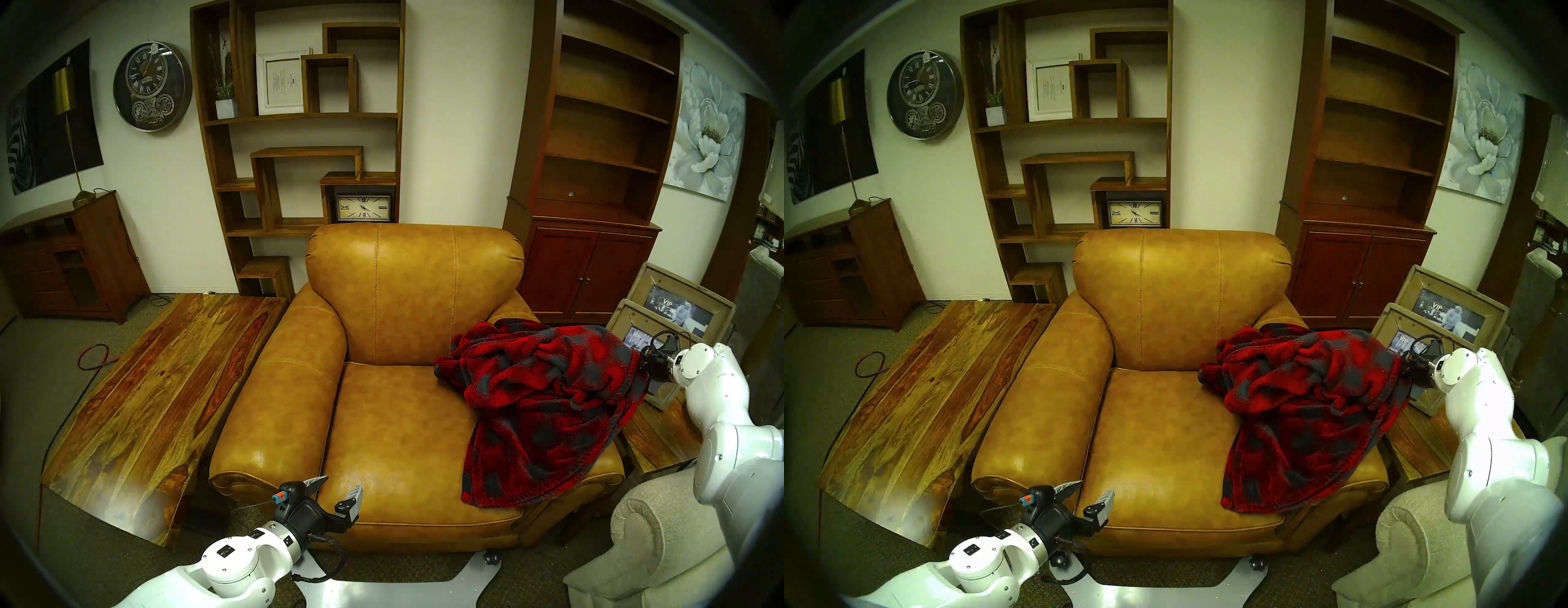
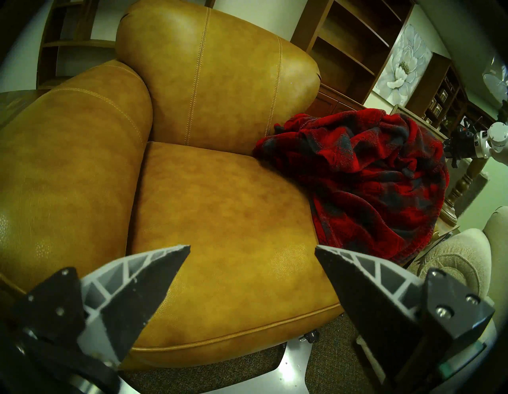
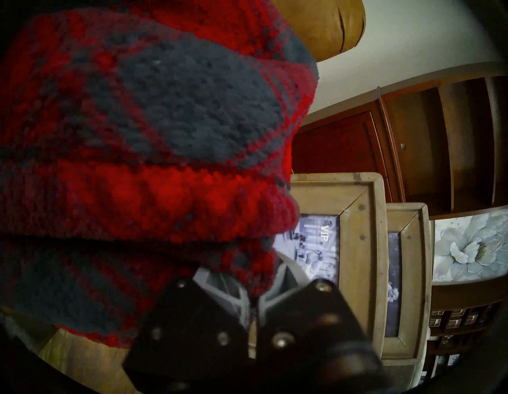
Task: Move the blanket from sofa and drape it over the sofa arm
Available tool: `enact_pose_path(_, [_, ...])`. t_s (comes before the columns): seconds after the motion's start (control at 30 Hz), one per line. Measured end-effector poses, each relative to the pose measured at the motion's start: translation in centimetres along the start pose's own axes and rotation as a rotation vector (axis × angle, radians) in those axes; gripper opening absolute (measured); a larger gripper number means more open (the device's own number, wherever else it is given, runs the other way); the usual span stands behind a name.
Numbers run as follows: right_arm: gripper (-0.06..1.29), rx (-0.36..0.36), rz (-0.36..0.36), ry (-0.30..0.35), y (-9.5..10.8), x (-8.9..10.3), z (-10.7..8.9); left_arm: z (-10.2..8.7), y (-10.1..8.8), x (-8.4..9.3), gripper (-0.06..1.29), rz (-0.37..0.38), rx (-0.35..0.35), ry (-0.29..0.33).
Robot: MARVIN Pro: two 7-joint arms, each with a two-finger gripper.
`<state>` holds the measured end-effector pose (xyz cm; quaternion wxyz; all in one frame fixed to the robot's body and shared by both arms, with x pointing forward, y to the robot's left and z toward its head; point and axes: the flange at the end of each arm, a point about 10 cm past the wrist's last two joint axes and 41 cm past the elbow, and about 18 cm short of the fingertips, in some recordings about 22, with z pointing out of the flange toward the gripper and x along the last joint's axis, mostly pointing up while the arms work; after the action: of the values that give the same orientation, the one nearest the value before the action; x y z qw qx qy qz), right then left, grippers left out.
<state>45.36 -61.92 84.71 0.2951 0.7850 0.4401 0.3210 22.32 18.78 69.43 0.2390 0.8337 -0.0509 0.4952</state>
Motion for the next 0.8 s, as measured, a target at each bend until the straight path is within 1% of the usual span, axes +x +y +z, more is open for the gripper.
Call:
enact_pose_path(0.2, [-0.01, 0.0, 0.002, -0.012, 0.4, -0.9, -0.4, 0.0, 0.0, 0.0, 1.27, 0.0, 0.0, 0.0])
enact_pose_path(0.63, [-0.01, -0.037, 0.028, -0.051, 2.2, -2.7, -1.7, 0.0, 0.0, 0.0, 1.27, 0.0, -0.001, -0.001])
enact_pose_path(0.8, [-0.01, -0.044, 0.036, -0.066, 2.4, -3.1, -1.8, 0.1, 0.0, 0.0, 1.27, 0.0, -0.002, 0.0])
